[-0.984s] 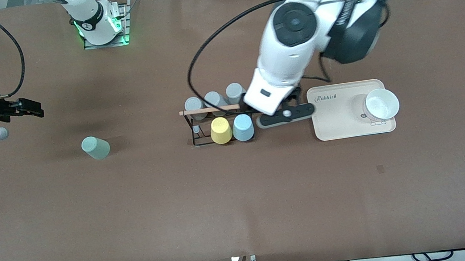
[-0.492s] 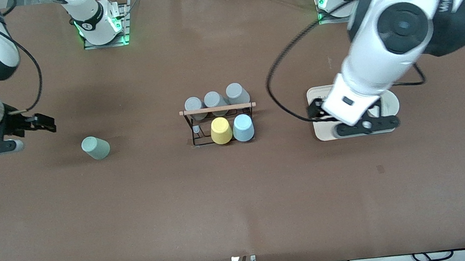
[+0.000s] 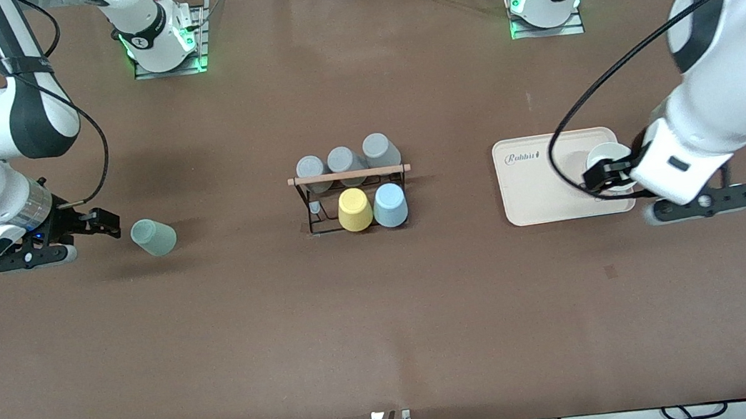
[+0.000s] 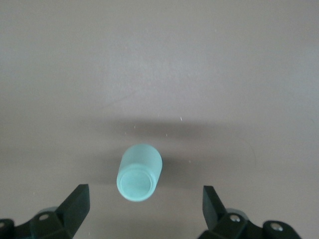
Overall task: Hang scattered cups on rack with three cups
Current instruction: 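Withdraw the left gripper while the right gripper reaches the green cup, then lower the right gripper around the pale green cup and close it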
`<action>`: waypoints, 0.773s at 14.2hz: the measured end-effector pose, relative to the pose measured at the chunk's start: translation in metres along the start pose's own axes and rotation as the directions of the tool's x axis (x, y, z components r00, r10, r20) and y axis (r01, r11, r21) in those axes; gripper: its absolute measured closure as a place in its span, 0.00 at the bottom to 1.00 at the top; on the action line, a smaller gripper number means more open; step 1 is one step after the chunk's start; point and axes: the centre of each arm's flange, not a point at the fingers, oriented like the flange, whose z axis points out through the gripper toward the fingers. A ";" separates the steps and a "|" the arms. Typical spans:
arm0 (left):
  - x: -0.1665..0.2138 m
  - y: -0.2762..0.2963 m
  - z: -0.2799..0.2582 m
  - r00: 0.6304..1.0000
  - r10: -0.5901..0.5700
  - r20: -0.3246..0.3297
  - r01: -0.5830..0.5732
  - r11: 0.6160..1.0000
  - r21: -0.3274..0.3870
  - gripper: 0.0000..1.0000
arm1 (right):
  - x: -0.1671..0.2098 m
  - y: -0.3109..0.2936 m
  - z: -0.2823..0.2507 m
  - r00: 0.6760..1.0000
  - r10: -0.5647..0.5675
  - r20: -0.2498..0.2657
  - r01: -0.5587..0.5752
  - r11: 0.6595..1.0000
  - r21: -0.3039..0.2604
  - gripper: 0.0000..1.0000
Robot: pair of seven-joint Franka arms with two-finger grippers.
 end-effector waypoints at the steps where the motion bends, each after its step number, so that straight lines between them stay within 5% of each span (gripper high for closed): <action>1: -0.002 -0.022 -0.011 1.000 0.017 -0.018 -0.017 1.000 0.000 0.00 | 0.003 -0.003 0.005 1.000 -0.006 -0.011 0.006 1.000 0.000 0.00; 6: -0.019 -0.122 -0.059 0.997 -0.006 -0.083 0.003 1.000 -0.025 0.00 | 0.007 -0.014 0.031 1.000 -0.025 -0.005 0.025 1.000 0.005 0.00; 11: -0.041 -0.136 -0.050 0.999 -0.015 -0.041 0.012 0.998 -0.061 0.00 | 0.007 -0.015 0.053 0.999 -0.025 -0.023 0.025 1.000 0.006 0.00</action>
